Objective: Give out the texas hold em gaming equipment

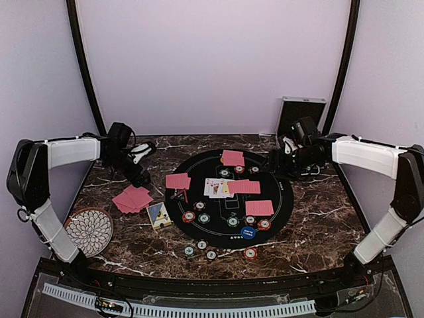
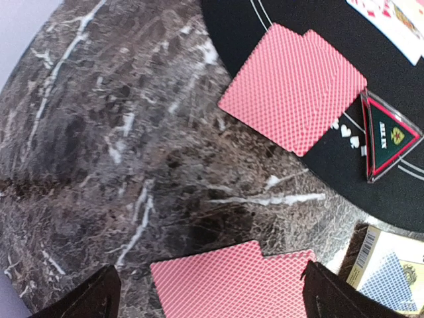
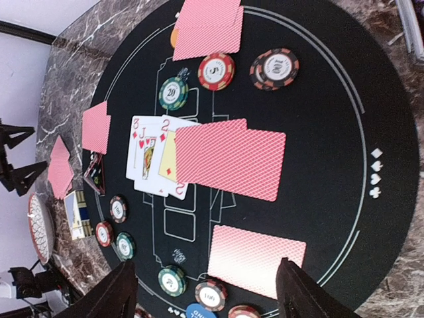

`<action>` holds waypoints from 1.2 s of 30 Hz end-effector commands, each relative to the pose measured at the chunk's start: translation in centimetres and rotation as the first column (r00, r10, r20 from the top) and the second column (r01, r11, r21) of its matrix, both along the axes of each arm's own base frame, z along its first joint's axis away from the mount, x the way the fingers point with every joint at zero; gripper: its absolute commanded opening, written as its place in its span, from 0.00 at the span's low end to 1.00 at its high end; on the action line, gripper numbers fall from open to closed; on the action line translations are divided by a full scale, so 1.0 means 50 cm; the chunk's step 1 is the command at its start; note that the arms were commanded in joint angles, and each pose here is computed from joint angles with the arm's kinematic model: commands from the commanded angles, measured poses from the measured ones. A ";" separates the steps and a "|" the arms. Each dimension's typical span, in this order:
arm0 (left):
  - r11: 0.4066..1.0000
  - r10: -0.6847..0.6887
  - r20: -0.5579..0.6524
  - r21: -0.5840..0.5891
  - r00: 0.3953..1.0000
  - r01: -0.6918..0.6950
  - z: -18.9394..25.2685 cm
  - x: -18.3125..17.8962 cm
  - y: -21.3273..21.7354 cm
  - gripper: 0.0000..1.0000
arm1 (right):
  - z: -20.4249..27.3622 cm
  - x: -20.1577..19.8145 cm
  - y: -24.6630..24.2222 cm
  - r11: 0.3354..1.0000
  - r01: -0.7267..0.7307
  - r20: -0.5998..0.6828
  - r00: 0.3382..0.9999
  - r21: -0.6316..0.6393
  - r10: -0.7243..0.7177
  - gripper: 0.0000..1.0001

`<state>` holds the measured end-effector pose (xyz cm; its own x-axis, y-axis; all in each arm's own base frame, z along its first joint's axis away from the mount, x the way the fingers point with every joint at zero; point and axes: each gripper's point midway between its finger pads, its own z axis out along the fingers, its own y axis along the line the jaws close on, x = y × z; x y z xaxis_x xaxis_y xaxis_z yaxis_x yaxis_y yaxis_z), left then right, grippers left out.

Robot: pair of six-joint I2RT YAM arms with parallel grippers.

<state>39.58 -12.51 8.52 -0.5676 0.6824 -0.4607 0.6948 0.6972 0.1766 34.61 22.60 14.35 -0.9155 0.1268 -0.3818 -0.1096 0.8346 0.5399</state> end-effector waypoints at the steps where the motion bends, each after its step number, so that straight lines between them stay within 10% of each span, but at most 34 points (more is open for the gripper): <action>1: 0.980 0.180 0.126 -0.109 0.975 -0.167 0.113 0.048 0.058 0.99 | 0.046 0.036 -0.054 0.992 0.088 0.127 0.989 -0.090 -0.076 0.82; 11: 0.867 0.471 0.320 -0.343 0.822 -0.363 0.172 0.080 0.221 0.99 | 0.121 0.083 -0.214 0.908 0.392 0.358 0.877 -0.146 -0.321 0.97; 18: 0.792 0.594 0.428 -0.462 0.681 -0.399 0.138 0.064 0.294 0.99 | 0.160 0.077 -0.404 0.654 0.712 0.588 0.651 -0.255 -0.480 0.99; 27: 0.766 0.614 0.397 -0.509 0.683 -0.393 0.074 0.035 0.284 0.99 | 0.146 0.001 -0.522 0.424 0.884 0.837 0.376 -0.196 -0.398 0.99; 36: 0.749 0.635 0.462 -0.564 0.619 -0.348 0.082 -0.001 0.284 0.99 | 0.088 -0.043 -0.567 0.369 0.917 0.884 0.295 -0.155 -0.362 0.98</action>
